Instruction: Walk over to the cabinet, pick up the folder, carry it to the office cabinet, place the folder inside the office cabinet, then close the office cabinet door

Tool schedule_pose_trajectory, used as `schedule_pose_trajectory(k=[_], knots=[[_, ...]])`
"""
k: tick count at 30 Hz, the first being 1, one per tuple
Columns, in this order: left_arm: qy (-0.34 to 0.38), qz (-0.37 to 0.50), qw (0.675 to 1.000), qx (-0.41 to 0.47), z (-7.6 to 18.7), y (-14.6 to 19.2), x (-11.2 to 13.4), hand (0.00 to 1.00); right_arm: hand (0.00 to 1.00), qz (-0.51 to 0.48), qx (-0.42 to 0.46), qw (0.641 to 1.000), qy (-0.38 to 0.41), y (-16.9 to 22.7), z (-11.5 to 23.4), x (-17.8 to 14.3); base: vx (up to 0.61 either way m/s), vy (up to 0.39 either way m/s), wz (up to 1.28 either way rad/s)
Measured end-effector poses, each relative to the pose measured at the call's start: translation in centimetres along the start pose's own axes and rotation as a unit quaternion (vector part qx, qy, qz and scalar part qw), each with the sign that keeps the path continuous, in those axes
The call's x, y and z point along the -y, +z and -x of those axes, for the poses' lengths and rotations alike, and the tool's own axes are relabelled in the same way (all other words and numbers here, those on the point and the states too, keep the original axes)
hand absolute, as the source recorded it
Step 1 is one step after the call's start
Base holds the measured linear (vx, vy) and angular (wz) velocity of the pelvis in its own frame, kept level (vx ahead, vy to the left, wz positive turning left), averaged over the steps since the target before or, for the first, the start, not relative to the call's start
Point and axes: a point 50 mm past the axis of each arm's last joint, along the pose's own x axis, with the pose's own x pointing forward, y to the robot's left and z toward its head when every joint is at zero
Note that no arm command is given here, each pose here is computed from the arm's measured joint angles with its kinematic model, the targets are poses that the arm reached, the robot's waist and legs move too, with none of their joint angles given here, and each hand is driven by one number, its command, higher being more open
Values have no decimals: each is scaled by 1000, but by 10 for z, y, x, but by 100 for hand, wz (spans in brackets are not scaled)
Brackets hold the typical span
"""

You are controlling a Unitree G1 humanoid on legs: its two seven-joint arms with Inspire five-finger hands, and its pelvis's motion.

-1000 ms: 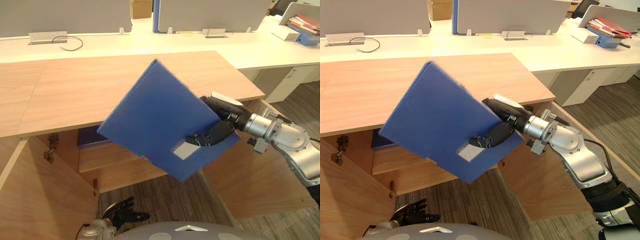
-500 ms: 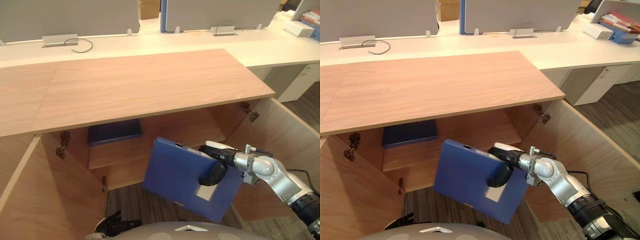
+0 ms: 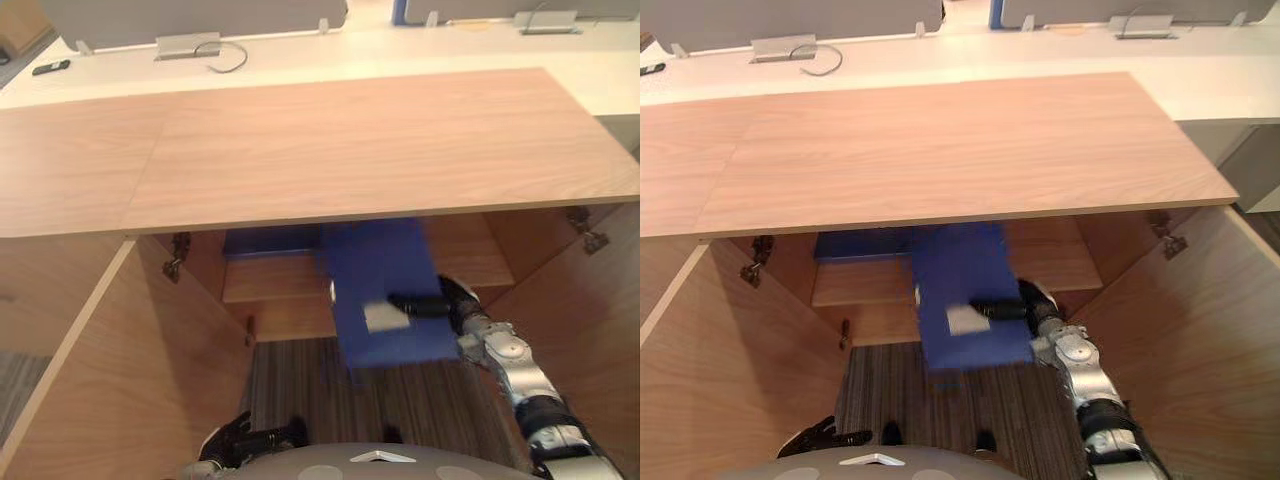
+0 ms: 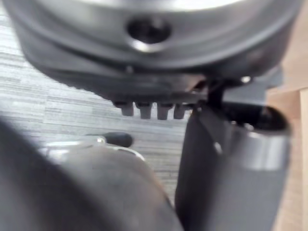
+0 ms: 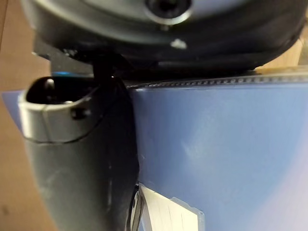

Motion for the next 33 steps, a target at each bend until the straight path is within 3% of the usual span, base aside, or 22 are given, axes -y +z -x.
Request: schedule_pose_trajectory(k=[3, 8, 14, 19, 25, 33], knots=[[15, 27, 999, 11, -1, 3, 0, 100, 0, -200, 36, 977, -68, 5, -8, -5, -11, 5, 1], [48, 73, 996, 20, -1, 5, -2, 100, 0, -477, 103, 866, -109, 5, -10, -18, 0, 0, 0], [65, 111, 991, 40, -3, 12, 1, 100, 0, -552, 116, 819, -108, 11, -13, -41, -34, 11, -29], [58, 122, 987, 92, -8, 43, 8, 100, 0, -583, 155, 796, -47, 59, -26, -70, -80, 31, -15], [41, 195, 966, 164, -14, 91, 22, 100, 0, -570, 253, 778, 79, 156, -22, -100, -135, -49, 16], [42, 239, 949, 202, -8, 108, 18, 100, 0, -590, 307, 741, 91, 205, -12, -100, -158, -14, 18]])
